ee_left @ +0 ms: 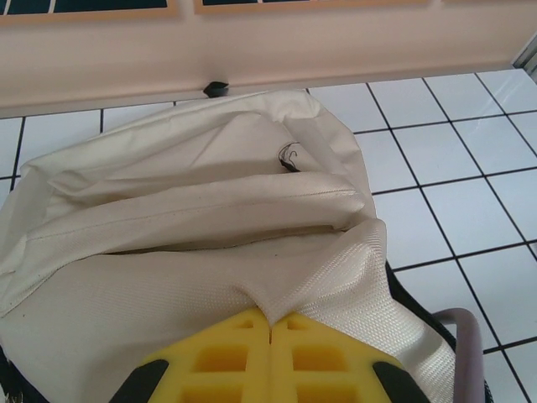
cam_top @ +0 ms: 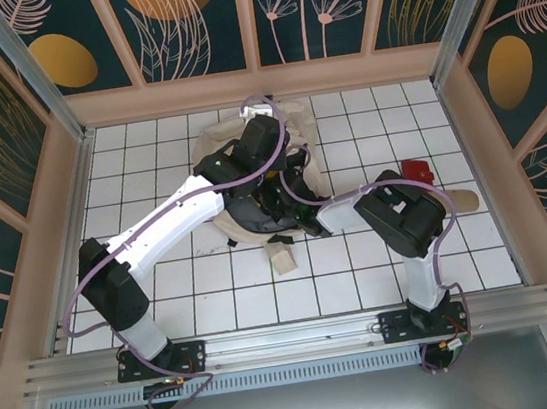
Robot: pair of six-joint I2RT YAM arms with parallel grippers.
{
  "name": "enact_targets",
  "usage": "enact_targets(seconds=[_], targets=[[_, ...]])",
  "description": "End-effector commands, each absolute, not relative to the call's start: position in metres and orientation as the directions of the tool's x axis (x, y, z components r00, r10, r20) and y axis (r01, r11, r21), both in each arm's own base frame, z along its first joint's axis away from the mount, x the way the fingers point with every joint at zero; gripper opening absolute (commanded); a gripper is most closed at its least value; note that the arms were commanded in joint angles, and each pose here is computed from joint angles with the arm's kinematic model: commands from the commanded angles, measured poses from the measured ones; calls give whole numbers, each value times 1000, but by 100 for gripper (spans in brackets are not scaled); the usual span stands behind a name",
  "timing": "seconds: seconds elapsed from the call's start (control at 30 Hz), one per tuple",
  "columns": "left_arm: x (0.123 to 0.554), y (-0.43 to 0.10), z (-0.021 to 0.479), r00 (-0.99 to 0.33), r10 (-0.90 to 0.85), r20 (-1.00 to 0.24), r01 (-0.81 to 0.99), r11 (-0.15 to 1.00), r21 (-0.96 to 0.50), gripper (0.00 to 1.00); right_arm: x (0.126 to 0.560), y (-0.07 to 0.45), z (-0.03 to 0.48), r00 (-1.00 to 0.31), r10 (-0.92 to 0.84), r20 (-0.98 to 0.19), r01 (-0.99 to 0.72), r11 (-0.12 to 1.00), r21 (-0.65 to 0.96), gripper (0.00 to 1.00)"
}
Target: Pack the student bag
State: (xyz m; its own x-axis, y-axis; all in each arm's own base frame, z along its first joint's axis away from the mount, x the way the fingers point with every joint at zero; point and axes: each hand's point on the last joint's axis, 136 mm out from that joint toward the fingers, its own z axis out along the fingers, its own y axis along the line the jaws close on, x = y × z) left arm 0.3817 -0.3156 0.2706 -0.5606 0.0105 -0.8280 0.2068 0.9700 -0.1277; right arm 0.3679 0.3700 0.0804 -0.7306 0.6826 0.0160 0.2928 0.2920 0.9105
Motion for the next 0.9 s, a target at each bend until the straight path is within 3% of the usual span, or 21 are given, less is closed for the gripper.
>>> enact_targets(seconds=[0.0, 0.33, 0.67, 0.87], targets=[[382, -314, 305, -499, -66, -864, 215, 957, -197, 0, 386, 370, 86, -707, 707, -15, 260, 279, 924, 20], [385, -312, 297, -508, -47, -860, 195, 966, -167, 0, 395, 374, 100, -726, 687, -32, 217, 273, 937, 21], [388, -317, 288, -522, -50, -851, 195, 965, -177, 0, 313, 327, 103, -820, 571, -43, 191, 343, 920, 35], [385, -323, 273, -558, -28, -830, 235, 953, -191, 10, 284, 258, 103, -728, 666, -161, 230, 459, 858, 41]])
